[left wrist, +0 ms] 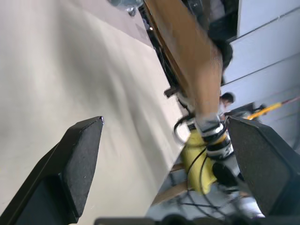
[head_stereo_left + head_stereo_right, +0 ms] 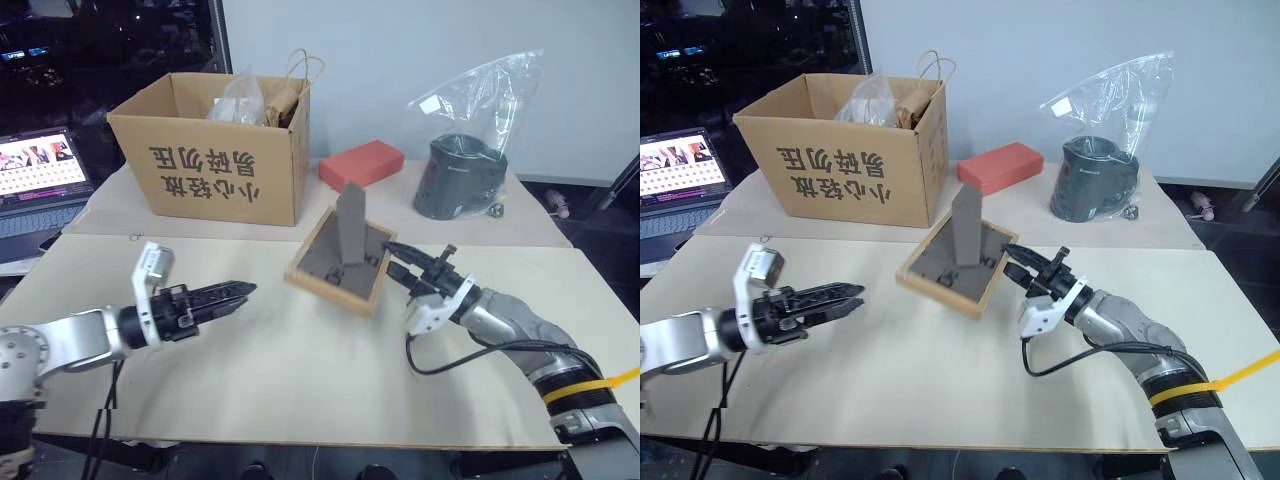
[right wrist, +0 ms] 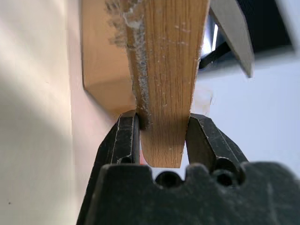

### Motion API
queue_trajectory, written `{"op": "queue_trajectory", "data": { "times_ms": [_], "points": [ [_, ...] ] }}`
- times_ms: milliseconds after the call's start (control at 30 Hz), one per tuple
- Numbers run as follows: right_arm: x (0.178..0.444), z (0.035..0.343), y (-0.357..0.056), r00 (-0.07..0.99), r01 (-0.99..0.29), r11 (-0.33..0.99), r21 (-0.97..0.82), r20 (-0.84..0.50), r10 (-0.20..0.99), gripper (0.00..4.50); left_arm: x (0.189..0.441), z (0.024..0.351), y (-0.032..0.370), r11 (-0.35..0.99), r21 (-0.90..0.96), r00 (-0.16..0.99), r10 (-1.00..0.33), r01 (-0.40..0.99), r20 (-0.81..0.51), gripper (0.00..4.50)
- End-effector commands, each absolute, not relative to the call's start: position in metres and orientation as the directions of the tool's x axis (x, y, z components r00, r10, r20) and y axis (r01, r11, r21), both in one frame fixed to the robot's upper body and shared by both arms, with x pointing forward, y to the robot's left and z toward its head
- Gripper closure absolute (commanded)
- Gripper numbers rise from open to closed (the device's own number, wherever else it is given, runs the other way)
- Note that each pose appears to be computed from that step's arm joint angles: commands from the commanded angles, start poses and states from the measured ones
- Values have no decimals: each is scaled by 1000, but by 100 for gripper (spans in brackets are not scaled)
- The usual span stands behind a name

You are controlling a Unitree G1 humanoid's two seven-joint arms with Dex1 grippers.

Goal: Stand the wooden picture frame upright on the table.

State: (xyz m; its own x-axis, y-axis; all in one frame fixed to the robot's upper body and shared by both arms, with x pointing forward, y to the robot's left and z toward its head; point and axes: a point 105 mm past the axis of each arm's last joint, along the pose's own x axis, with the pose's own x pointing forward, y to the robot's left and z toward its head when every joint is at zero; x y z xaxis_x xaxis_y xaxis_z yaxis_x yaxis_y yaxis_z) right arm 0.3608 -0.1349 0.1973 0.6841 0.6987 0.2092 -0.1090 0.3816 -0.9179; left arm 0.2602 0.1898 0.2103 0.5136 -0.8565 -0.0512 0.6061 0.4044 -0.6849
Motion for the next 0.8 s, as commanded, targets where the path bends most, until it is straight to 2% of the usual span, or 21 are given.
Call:
{"op": "queue_trajectory", "data": {
  "times_ms": [33,100,200,300,500,600,800],
  "points": [
    [367,227,-134,659,-342,563,-753,235,715,337,259,219,190,407,-619,512,-859,672,-8,0],
    [381,233,-136,687,-525,664,-532,195,700,337,258,216,186,405,-609,509,-861,682,-3,0],
    [392,236,-141,709,-619,714,-327,158,687,338,257,210,181,407,-602,504,-864,687,-9,0],
    [399,222,-142,708,-688,707,-166,61,703,338,258,207,180,408,-606,511,-860,683,-3,0],
    [416,183,-158,765,-621,777,107,-133,630,338,256,211,180,377,-608,512,-857,699,57,0],
    [415,170,-156,743,-613,764,200,-180,644,338,252,207,177,390,-585,506,-861,711,42,0],
    [395,154,-138,644,-651,664,368,-196,739,338,250,208,179,382,-568,496,-867,729,53,0]
  ]
}}
